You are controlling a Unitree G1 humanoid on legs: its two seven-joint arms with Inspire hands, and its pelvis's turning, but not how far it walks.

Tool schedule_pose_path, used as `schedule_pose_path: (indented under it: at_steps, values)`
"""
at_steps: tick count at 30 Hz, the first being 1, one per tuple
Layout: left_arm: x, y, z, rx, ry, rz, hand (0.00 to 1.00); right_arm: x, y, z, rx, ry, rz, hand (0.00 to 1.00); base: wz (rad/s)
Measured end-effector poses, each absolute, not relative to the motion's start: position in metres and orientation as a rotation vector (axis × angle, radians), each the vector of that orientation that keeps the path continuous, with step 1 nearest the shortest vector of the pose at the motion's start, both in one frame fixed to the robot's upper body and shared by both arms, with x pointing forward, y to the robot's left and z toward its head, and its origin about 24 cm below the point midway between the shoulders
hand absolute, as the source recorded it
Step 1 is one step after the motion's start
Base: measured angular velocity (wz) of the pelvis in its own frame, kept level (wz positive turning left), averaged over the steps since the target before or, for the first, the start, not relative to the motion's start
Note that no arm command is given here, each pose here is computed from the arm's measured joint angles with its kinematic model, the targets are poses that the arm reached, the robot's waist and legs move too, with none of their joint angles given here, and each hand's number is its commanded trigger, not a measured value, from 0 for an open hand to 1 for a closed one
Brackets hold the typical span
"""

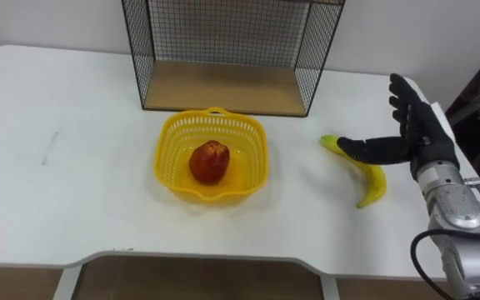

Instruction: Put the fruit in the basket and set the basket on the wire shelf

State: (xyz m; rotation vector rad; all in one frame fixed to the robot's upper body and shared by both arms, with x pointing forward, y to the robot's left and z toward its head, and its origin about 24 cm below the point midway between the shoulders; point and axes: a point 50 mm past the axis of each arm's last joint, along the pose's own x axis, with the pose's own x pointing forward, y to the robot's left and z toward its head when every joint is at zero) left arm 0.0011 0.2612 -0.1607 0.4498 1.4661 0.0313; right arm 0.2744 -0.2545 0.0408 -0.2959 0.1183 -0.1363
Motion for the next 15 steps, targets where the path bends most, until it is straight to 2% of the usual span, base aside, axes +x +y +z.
schedule_pose_path:
  at_steps: [15]
  values:
    - [0.011, 0.262, -0.160, 0.456, 1.436, 0.034, 0.00, 0.269, -0.271, 0.013, -0.286, 0.276, -0.115, 0.00, 0.01]
